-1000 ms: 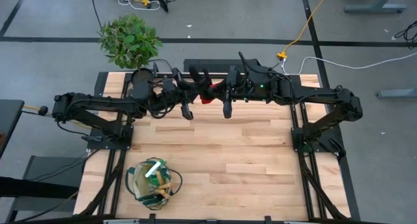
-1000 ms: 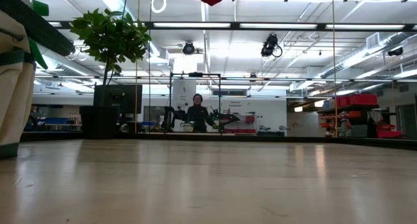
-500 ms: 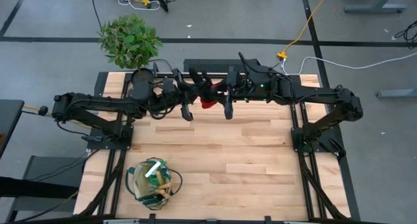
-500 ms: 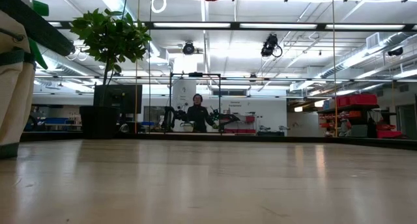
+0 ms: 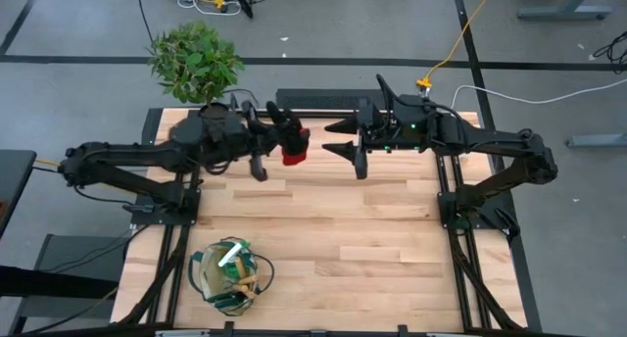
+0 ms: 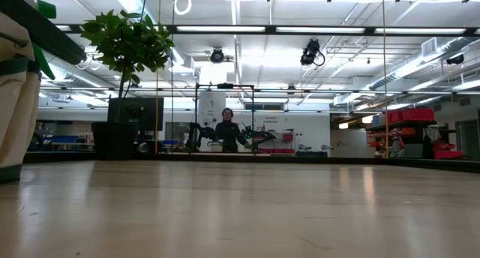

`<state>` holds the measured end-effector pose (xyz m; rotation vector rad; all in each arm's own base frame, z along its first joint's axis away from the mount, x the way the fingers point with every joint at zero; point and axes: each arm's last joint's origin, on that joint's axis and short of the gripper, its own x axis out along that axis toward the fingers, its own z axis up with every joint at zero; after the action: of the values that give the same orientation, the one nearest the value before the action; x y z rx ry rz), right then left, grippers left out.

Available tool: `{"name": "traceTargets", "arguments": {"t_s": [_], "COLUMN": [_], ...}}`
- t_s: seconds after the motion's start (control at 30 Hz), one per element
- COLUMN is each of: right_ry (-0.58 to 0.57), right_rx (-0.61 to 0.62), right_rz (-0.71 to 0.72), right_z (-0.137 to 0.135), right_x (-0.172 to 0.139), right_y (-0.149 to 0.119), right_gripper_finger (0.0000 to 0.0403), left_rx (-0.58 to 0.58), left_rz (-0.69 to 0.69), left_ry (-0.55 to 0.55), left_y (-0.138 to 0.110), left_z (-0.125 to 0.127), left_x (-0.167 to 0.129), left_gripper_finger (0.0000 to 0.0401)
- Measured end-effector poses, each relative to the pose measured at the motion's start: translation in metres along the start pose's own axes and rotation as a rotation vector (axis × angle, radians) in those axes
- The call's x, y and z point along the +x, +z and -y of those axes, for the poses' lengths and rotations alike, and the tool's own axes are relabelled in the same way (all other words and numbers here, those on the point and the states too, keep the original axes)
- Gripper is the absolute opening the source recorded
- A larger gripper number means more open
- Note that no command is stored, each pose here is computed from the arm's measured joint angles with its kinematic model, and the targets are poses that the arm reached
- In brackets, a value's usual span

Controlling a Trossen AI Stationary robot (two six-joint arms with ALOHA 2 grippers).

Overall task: Pick & Place Garden tools in Gardening bag
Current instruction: Put the gloves into the gardening bag

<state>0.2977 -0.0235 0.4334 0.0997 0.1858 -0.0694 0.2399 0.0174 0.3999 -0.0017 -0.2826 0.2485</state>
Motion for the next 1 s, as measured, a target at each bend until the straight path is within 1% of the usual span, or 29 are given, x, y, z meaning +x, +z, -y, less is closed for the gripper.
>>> {"name": "traceTargets", "arguments": {"t_s": [0.07, 0.17, 0.27, 0.37, 0.47, 0.6, 0.73, 0.9, 1.0], "right_ry": [0.007, 0.058, 0.109, 0.133, 0.109, 0.069, 0.048, 0.079, 0.102], "right_rx": [0.009, 0.017, 0.041, 0.036, 0.015, -0.026, -0.052, -0.048, -0.042], "right_rz": [-0.022, -0.05, -0.074, -0.08, -0.076, -0.071, -0.072, -0.065, -0.049], "right_z": [0.0, -0.002, -0.004, -0.008, -0.016, -0.027, -0.039, -0.051, -0.057], "right_x": [-0.002, -0.003, -0.004, -0.004, -0.004, -0.007, -0.013, -0.028, -0.034], "right_y": [-0.001, -0.003, -0.005, -0.006, -0.007, -0.007, -0.007, -0.005, -0.003], "right_gripper_finger": [0.0223, 0.0217, 0.0209, 0.0199, 0.0184, 0.0154, 0.0117, 0.0068, 0.0041], "left_rx": [-0.03, -0.066, -0.093, -0.104, -0.108, -0.091, -0.094, -0.134, -0.135], "left_rz": [-0.013, -0.041, -0.062, -0.098, -0.15, -0.215, -0.247, -0.237, -0.269], "left_ry": [-0.06, -0.171, -0.247, -0.281, -0.26, -0.236, -0.267, -0.407, -0.496], "left_y": [0.005, 0.011, 0.016, 0.018, 0.017, 0.015, 0.017, 0.024, 0.023], "left_z": [0.0, 0.004, 0.01, 0.017, 0.025, 0.036, 0.043, 0.051, 0.057], "left_x": [-0.007, -0.018, -0.029, -0.038, -0.047, -0.058, -0.07, -0.082, -0.089], "left_gripper_finger": [0.0018, 0.0018, 0.0016, 0.0016, 0.0016, 0.0016, 0.0016, 0.0016, 0.0016]}}
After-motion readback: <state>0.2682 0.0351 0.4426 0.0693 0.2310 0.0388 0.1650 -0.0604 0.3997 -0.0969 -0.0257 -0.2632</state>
